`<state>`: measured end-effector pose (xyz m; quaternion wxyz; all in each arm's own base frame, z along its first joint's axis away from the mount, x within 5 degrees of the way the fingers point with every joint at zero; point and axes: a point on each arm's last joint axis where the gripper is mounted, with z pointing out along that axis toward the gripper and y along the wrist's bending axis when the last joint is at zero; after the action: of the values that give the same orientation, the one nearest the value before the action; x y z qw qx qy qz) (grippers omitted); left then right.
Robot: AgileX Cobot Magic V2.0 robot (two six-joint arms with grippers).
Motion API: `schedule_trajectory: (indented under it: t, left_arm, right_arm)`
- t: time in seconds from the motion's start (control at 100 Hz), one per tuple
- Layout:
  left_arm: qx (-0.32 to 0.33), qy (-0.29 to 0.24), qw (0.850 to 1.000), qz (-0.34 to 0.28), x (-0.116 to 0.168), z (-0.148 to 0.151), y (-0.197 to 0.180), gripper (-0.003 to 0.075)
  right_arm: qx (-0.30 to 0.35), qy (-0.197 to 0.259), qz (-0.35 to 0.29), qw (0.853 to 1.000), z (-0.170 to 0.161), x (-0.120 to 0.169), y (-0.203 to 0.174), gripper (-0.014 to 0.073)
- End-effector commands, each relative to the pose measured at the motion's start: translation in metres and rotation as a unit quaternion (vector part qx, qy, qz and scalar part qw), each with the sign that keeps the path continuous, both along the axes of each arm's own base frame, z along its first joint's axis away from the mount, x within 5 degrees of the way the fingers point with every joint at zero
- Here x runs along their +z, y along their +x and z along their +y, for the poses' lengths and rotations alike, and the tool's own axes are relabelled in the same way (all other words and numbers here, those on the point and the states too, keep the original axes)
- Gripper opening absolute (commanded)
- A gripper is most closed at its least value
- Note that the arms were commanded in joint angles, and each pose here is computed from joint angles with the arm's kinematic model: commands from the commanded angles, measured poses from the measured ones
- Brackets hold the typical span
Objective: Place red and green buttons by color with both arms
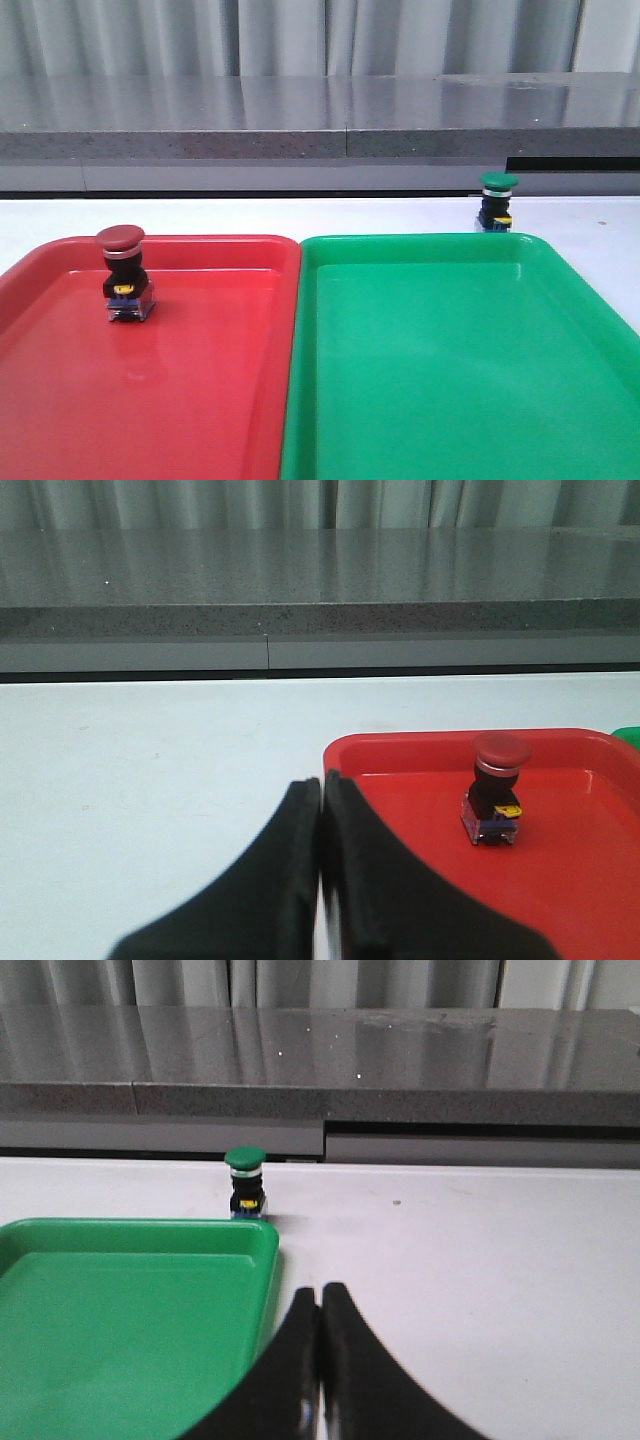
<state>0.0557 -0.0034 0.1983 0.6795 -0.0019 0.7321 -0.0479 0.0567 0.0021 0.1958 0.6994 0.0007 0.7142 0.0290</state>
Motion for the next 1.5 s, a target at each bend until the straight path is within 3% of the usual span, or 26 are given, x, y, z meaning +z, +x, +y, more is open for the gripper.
schedule_trajectory:
  t: [0.0,0.12,0.22,0.43,0.56,0.8,1.07,1.34,1.41,1.49]
  left_arm:
    - [-0.001,-0.005,0.999,-0.044,0.001,0.000,-0.001,-0.0019]
    - [-0.001,-0.005,0.999,-0.044,0.001,0.000,-0.001,-0.0019]
    - [-0.001,-0.005,0.999,-0.044,0.001,0.000,-0.001,-0.0019]
    - [-0.001,-0.005,0.999,-0.044,0.001,0.000,-0.001,-0.0019]
    - [-0.001,-0.005,0.999,-0.044,0.001,0.000,-0.001,-0.0019]
    - [-0.001,-0.005,0.999,-0.044,0.001,0.000,-0.001,-0.0019]
    - [-0.001,-0.005,0.999,-0.044,0.001,0.000,-0.001,-0.0019]
    - [-0.001,-0.005,0.999,-0.044,0.001,0.000,-0.001,-0.0019]
    - [-0.001,-0.005,0.999,-0.044,0.001,0.000,-0.001,-0.0019]
    - [-0.001,-0.005,0.999,-0.044,0.001,0.000,-0.001,-0.0019]
  right_arm:
    - [0.002,0.019,-0.084,0.996,0.000,0.019,-0.003,-0.0067]
    - [0.004,0.071,-0.093,0.993,0.000,0.029,-0.005,-0.0067]
    - [0.005,0.076,-0.076,0.994,0.000,0.040,-0.005,-0.0067]
    - [0.008,0.070,0.053,0.996,0.003,0.079,0.008,-0.0067]
    - [0.007,0.066,0.129,0.989,0.005,0.106,0.035,-0.0067]
    - [0.002,0.061,0.180,0.982,0.007,0.145,0.102,-0.0067]
    - [-0.005,0.062,0.222,0.973,0.009,0.128,0.169,-0.0067]
    - [-0.008,0.060,0.259,0.964,0.010,0.109,0.186,-0.0059]
    - [-0.008,0.060,0.259,0.964,0.010,0.109,0.186,-0.0013]
    - [-0.008,0.060,0.261,0.963,0.010,0.109,0.186,0.0122]
